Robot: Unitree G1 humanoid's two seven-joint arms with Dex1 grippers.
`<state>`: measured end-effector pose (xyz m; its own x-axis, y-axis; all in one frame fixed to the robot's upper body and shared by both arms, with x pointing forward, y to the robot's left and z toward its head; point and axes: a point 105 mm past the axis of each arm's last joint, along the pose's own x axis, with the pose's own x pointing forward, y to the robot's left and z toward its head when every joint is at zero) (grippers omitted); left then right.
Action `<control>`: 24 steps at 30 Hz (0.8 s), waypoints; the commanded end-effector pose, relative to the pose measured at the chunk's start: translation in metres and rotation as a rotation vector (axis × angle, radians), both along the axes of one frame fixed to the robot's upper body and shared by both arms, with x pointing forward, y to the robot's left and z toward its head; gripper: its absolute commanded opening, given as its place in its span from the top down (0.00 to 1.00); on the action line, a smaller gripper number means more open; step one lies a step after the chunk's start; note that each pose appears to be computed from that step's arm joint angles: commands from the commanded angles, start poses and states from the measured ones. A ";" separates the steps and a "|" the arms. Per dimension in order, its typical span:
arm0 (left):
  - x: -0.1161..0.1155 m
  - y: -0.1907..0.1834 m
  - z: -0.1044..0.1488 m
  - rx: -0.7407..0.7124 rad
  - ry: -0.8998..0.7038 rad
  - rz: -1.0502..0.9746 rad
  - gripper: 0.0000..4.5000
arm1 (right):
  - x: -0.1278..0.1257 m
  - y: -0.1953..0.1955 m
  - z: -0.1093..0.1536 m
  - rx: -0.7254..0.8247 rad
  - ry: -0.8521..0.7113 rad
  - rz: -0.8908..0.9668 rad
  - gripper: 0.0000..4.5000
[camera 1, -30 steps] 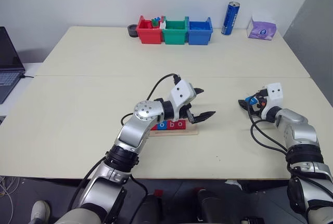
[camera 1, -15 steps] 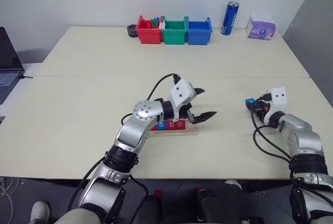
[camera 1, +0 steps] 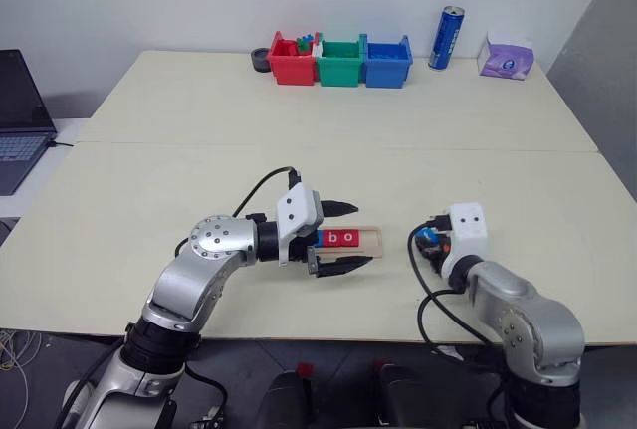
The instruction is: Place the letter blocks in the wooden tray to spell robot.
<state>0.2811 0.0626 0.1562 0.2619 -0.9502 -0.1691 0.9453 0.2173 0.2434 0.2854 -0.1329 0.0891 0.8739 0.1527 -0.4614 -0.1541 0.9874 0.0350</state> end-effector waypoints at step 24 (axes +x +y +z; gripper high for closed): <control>0.004 -0.005 0.012 -0.053 -0.027 -0.013 0.00 | 0.021 -0.022 0.051 -0.072 -0.295 0.892 0.01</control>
